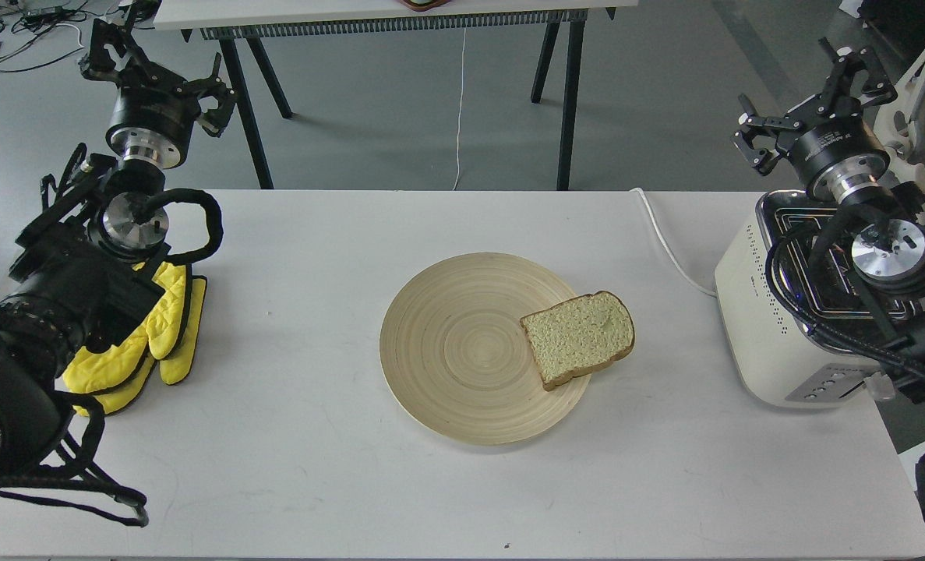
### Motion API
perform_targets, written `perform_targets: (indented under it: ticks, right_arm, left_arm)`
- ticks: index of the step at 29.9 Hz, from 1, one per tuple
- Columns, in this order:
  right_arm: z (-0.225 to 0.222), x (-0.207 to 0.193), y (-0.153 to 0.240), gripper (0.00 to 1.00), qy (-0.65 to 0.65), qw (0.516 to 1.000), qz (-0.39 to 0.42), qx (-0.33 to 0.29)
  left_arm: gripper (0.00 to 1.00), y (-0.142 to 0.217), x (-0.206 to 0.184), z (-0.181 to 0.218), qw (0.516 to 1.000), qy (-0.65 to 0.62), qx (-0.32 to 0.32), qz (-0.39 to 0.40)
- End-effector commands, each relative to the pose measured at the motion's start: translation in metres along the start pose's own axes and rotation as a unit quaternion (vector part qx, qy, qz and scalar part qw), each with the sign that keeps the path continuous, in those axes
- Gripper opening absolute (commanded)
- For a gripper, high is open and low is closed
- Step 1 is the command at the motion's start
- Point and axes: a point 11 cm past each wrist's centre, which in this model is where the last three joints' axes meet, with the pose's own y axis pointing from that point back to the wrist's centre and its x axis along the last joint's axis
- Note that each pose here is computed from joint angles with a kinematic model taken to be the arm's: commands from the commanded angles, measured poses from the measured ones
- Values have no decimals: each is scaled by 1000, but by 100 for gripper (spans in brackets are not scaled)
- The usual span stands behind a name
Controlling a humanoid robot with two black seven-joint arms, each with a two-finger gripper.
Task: Put bread in toaster with right arm
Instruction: 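Lower the right gripper from above the toaster toward the bread slice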
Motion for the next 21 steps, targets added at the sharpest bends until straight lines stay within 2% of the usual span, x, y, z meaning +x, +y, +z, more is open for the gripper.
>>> perform_targets:
  ticks: [1,10,15,21]
  right_arm:
    - [-2,-3,-1,99,0,1000,-4,2]
    - [4,-22,-1,98,35,999,-30,-13]
    - [0,-52,9,97,170,983,-61,-31]
    - [33,-68,37,97,335,933,-94,-92]
  left_arm:
    - [100,0,0,0,1000,-1,0,0]
    - [100,0,2,2,1000,0,-2,2]
    - [100,0,1,1,1000,1,-2,2]
    - [100,0,1,1,1000,1,-1,1]
